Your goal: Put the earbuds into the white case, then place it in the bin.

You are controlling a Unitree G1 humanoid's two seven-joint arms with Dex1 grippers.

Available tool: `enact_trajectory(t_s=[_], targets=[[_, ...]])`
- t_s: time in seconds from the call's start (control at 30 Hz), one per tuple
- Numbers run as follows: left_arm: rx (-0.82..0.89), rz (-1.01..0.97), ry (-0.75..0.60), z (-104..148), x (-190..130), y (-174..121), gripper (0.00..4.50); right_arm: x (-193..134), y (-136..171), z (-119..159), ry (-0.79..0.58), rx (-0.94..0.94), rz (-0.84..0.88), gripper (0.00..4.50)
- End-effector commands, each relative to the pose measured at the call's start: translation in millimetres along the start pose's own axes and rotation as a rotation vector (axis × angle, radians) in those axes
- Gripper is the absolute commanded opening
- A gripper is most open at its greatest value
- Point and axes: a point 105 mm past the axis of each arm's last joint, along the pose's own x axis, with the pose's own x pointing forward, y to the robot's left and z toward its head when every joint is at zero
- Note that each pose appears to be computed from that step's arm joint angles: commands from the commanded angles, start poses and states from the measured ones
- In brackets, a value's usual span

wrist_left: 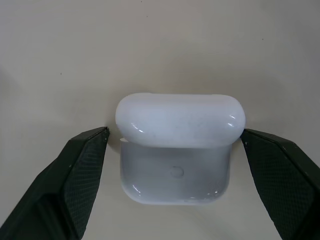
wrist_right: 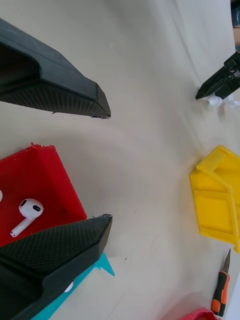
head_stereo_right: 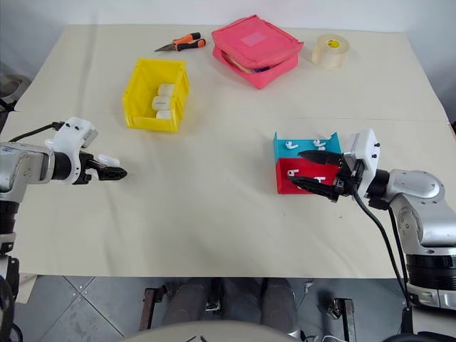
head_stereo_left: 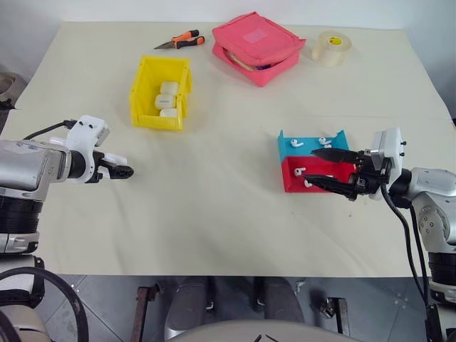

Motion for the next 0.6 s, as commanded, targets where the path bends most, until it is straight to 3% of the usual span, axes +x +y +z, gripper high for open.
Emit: enact_trajectory(t_s=[0.03, 0.3, 0.4, 0.5, 0.6], targets=[[-0.002, -0.008, 0.054, -8.8, -1.2, -1.1, 4.47, -4.0, 0.7, 11.4, -0.026, -0.032, -0.009, 3.17], [-0.012, -0.005, 0.110, -19.2, -5.3, -0.3, 4.47, -3.5, -0.5, 12.3, -0.026, -0.035, -0.014, 3.17], [-0.015, -0.002, 0.097, -18.8, -3.0, -0.5, 3.90, -3.0, -0.8, 12.4, -0.028, -0.036, -0.014, 3.17], [-0.018, -0.005, 0.095, -18.6, -2.3, -1.5, 2.96, -2.7, -1.1, 12.4, -0.028, -0.036, -0.013, 3.17], [0.027, -0.046, -0.026, -3.8, -1.5, -8.6, 2.79, -3.1, -1.8, 13.0, -0.030, -0.038, -0.017, 3.17]])
